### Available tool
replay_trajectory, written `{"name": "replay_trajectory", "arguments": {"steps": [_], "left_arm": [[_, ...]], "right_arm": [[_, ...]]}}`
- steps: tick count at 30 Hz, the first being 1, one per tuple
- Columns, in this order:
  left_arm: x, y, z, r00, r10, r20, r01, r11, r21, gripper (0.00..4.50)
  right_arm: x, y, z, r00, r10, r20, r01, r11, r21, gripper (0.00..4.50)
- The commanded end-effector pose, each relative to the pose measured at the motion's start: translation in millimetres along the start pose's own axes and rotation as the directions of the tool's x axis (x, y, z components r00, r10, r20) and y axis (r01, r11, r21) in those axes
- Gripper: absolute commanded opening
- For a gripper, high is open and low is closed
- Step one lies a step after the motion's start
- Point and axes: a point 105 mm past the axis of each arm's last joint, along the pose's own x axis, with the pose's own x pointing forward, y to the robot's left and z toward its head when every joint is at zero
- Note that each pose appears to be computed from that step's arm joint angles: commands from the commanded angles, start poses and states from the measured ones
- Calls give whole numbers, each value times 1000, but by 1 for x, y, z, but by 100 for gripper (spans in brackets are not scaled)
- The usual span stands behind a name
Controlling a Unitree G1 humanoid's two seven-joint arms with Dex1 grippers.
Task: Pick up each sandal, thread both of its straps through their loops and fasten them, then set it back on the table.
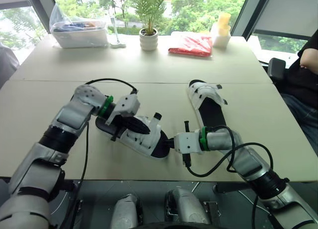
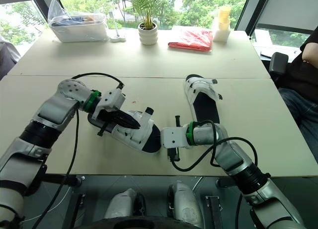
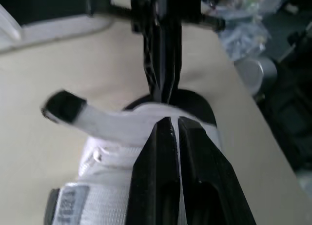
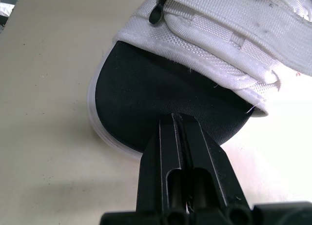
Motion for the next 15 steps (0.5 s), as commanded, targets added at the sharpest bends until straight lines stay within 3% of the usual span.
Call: {"name": "replay_trajectory", "arguments": {"steps": [1,7,12,15], "left_arm": [[6,26,-7,990,95,-105,-91,995,42,2],[15,58,-1,980,191,-64,-196,976,-92,2],[13,68,-13,965,230,-123,-248,956,-160,2],[-3,77,2,960,279,-30,-277,926,-258,2]], "right_arm": [[10,38,-37,981,150,-125,-135,983,125,0],[10,38,-35,981,152,-121,-137,983,126,0],[10,35,-34,981,150,-122,-137,984,113,0],[7,31,-35,981,146,-126,-132,985,110,0]]}}
